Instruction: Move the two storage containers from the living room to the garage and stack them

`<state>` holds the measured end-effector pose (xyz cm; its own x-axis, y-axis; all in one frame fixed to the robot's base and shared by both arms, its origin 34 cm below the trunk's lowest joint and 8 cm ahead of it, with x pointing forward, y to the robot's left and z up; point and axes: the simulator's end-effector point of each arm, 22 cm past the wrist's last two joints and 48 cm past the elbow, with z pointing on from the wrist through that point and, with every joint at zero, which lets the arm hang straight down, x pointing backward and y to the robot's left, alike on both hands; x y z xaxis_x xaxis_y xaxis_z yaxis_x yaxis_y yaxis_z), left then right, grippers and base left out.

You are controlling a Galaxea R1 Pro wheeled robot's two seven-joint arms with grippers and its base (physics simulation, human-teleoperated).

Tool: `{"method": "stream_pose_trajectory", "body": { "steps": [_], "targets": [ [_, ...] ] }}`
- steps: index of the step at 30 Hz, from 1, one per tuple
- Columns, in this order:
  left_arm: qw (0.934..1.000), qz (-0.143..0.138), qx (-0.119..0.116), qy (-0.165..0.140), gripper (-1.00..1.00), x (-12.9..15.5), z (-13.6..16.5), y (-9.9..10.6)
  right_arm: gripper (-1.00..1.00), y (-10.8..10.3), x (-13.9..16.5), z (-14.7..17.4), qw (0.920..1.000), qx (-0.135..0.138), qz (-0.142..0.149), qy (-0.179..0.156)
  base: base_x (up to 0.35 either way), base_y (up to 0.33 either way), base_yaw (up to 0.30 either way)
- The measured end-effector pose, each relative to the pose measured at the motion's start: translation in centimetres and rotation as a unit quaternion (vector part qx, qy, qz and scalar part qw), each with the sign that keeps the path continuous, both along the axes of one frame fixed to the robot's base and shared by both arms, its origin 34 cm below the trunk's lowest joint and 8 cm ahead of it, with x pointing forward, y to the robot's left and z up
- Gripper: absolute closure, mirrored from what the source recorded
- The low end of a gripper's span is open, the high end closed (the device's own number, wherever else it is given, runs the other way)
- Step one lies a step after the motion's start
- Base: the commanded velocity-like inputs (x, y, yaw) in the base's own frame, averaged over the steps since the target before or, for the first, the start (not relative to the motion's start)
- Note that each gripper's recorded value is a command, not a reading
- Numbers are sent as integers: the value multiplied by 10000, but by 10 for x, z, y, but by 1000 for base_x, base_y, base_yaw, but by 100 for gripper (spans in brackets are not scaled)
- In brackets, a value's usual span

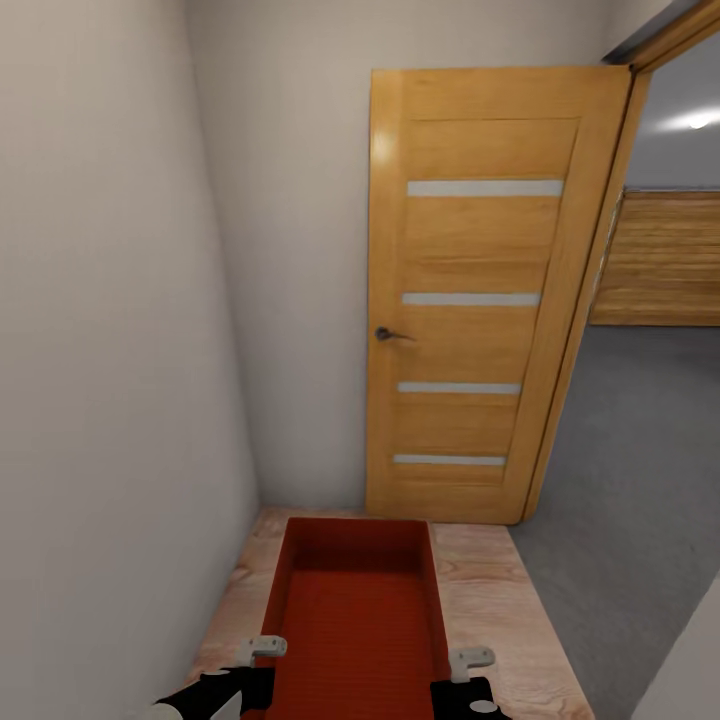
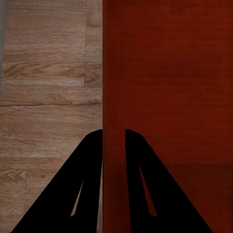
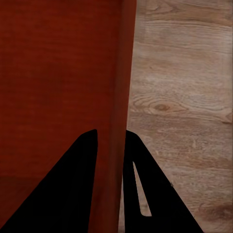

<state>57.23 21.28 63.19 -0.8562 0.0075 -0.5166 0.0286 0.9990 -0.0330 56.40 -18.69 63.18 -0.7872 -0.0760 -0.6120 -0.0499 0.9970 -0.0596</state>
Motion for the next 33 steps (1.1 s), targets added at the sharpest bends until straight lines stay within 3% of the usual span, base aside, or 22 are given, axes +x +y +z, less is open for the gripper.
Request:
{"method": "stream_pose_trajectory", "body": {
  "steps": [25,33],
  "targets": [
    [10000,-1,-1,0,100,0,0,0,100,0,0,0,10000,0,0,0,324,0,-1],
    [10000,3,1,7,100,0,-1,0,100,0,0,0,10000,-7,3,7,184,0,-210]
  ]
}}
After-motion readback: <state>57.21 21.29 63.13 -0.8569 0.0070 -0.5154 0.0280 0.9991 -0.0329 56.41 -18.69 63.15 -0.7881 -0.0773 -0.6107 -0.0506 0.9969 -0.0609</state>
